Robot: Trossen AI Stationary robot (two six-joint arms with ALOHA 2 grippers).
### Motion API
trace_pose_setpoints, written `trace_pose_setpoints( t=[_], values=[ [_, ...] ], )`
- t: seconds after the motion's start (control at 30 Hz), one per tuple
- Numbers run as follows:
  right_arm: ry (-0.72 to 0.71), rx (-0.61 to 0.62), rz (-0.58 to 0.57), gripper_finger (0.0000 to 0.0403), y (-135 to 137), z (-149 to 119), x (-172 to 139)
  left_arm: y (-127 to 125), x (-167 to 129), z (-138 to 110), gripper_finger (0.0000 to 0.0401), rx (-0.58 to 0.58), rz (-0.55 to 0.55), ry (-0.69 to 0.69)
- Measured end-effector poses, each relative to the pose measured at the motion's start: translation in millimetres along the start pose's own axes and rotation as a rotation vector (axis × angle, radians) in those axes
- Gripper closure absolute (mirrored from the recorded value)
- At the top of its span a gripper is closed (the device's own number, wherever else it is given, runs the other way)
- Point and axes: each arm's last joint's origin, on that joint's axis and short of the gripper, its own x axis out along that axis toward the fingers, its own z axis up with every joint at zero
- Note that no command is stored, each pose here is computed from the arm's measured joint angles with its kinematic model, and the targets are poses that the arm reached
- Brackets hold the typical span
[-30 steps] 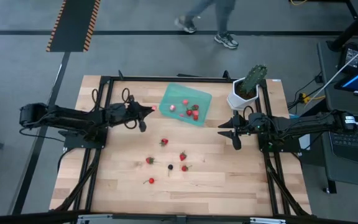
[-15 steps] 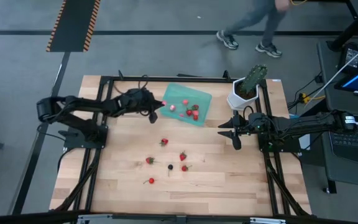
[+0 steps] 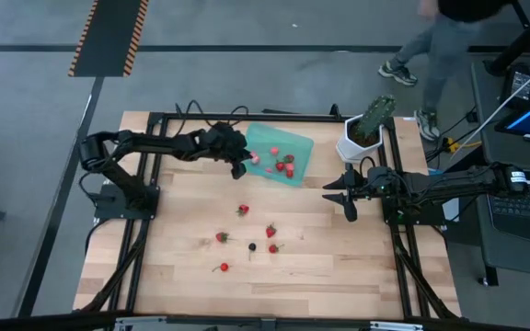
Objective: Pick and placing Produce into tupperware
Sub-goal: Put the pink peach into the light blue bin, then put the red strawberry into the light blue bin
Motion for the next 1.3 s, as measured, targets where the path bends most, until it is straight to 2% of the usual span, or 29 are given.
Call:
trace_pose_setpoints(
  t=[0.27,0.43,0.77,1.03,1.3],
  values=[
    [0.004,0.0,-0.001,0.0249,-0.1,-0.4,0.0,1.1,11.2,11.5,0.0389,0.031,-0.006,0.128],
    [0.007,0.003,-0.002,0.0249,-0.1,-0.7,0.0,1.3,11.8,14.6,0.0389,0.035,-0.003,0.149],
    [0.009,0.004,-0.002,0.0249,-0.2,-0.8,0.0,11.5,8.4,4.3,0.0389,0.001,0.019,0.255],
    [0.009,0.004,-0.002,0.0249,-0.2,-0.8,0.0,8.1,8.9,5.0,0.0332,0.007,-0.006,0.248],
    [0.009,0.004,-0.002,0.0249,-0.2,-0.9,0.0,5.5,10.4,10.6,0.0309,0.019,-0.01,0.188]
  ],
)
